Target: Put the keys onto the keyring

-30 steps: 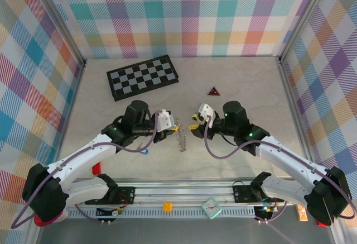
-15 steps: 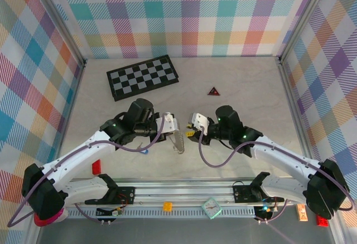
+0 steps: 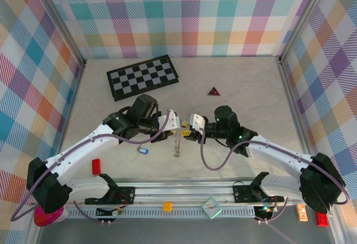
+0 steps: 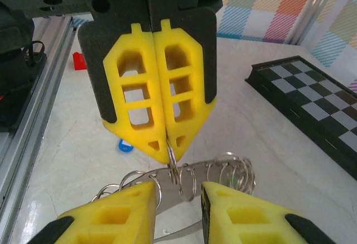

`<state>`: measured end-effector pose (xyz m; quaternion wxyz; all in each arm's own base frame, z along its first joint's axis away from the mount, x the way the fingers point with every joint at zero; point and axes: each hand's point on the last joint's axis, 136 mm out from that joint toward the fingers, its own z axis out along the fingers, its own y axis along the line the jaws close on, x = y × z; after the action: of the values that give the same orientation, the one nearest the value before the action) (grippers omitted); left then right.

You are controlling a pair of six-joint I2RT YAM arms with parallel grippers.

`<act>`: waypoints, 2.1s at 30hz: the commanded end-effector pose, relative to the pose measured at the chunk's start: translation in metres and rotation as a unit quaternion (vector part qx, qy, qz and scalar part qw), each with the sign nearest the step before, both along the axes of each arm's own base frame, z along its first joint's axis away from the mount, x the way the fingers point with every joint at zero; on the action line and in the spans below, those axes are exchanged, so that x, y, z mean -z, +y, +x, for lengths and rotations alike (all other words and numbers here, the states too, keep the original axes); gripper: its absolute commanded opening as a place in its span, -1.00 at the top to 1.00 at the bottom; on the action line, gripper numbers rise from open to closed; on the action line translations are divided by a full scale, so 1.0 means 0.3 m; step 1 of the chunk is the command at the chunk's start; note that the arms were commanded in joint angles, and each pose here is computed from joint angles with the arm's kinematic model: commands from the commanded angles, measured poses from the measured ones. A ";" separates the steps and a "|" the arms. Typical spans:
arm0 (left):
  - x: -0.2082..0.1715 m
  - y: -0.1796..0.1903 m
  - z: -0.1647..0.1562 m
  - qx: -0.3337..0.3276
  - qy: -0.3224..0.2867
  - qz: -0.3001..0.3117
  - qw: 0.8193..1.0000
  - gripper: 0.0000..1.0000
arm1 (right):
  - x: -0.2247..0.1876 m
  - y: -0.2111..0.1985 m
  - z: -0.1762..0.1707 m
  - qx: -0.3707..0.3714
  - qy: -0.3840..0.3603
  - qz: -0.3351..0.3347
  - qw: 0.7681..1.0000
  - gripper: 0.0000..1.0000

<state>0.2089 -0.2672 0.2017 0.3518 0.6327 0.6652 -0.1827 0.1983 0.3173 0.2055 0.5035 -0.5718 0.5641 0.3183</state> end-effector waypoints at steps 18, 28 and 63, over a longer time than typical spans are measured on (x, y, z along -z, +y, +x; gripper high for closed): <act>-0.044 -0.033 -0.015 0.011 0.016 -0.020 1.000 1.00 | -0.006 0.054 -0.022 -0.037 -0.007 0.024 0.999 1.00; -0.125 0.018 0.041 -0.051 0.016 -0.235 0.970 0.07 | 0.004 0.010 -0.015 -0.032 0.000 0.063 0.998 1.00; -0.003 -0.040 -0.048 0.006 0.007 -0.352 0.936 0.84 | -0.009 0.039 -0.043 -0.084 0.032 0.089 0.992 1.00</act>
<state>0.2004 -0.2739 0.1871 0.5270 0.4579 0.5918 -0.4030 0.1888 0.3241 0.1911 0.4930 -0.5541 0.5298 0.4114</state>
